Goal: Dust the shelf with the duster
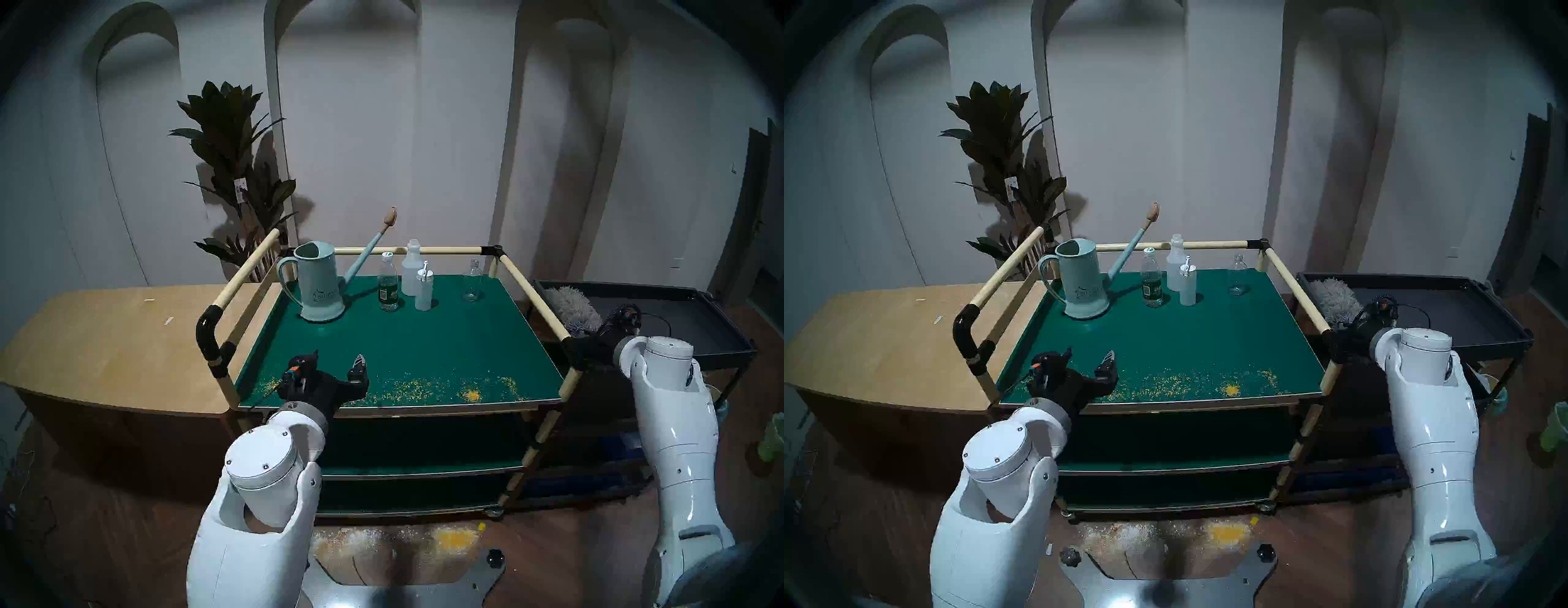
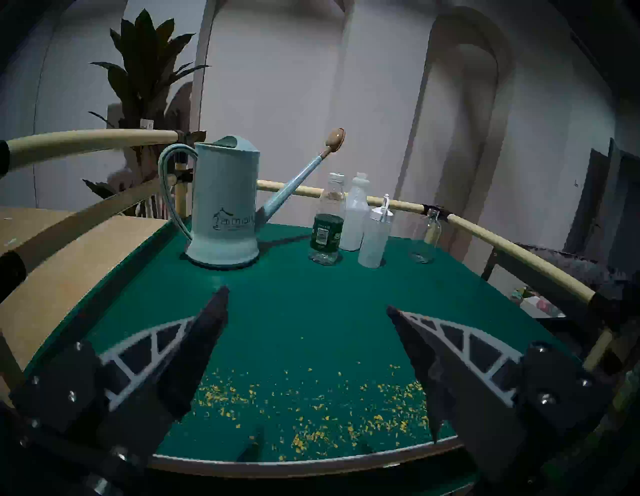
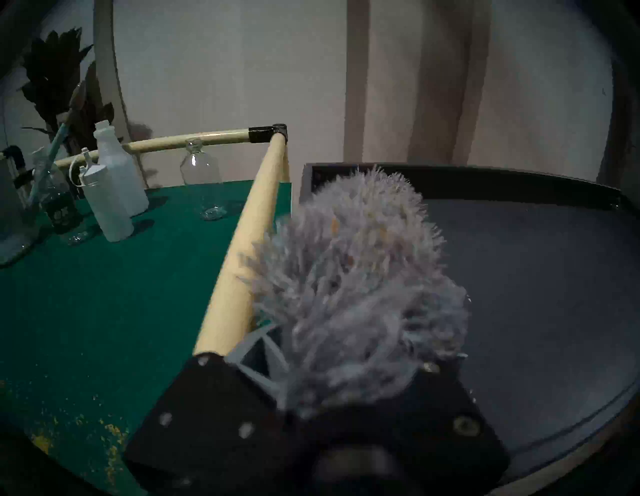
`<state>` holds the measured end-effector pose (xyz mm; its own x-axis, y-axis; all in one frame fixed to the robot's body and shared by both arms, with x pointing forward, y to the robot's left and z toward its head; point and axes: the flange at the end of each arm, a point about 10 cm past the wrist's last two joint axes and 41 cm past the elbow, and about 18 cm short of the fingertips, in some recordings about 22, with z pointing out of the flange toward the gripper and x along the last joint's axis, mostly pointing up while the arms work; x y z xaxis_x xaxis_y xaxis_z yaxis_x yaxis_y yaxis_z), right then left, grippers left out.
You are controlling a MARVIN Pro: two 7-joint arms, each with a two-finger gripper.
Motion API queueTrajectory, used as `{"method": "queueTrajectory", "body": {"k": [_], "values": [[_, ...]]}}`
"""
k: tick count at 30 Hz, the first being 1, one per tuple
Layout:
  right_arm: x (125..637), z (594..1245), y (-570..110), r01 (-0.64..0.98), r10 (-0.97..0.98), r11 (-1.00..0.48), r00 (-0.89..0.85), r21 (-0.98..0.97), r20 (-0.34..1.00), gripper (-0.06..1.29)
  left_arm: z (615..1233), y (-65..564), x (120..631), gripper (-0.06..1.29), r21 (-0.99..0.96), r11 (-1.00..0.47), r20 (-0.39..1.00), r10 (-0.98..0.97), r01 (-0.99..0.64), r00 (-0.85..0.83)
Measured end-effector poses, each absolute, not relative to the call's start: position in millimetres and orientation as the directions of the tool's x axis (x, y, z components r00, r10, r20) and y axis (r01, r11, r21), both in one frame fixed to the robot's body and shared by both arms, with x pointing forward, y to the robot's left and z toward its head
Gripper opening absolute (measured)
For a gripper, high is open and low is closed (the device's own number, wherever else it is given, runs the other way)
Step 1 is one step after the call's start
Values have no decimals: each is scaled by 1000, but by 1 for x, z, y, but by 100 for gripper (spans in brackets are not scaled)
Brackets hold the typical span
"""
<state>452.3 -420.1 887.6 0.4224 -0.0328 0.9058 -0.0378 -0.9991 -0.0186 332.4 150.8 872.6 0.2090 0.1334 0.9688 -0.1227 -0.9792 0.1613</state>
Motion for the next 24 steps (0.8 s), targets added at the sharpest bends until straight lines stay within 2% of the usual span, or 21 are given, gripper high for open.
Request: {"method": "queueTrajectory", "body": {"k": [3, 4, 5, 6, 7, 16, 24], "values": [[451, 889, -419, -37, -36, -999, 424, -23, 905, 35, 872, 152, 332, 126, 163, -979, 968, 135, -123, 210], [451, 890, -419, -38, -39, -999, 424, -25, 905, 22, 872, 152, 332, 126, 163, -979, 968, 135, -123, 210], [450, 890, -419, -38, -40, -999, 424, -26, 905, 21, 872, 152, 332, 126, 164, -979, 968, 135, -124, 210], [449, 890, -420, -40, -43, -999, 424, -29, 904, 11, 872, 152, 332, 126, 164, -978, 968, 136, -125, 210], [449, 891, -420, -41, -46, -999, 424, -32, 905, 8, 872, 152, 332, 126, 165, -978, 968, 136, -126, 210], [446, 897, -424, -61, -85, -996, 406, -66, 910, 4, 870, 148, 331, 126, 166, -976, 968, 134, -139, 213], [448, 934, -430, -79, -106, -993, 311, -86, 944, 1, 869, 145, 331, 126, 161, -976, 968, 127, -146, 217]]}}
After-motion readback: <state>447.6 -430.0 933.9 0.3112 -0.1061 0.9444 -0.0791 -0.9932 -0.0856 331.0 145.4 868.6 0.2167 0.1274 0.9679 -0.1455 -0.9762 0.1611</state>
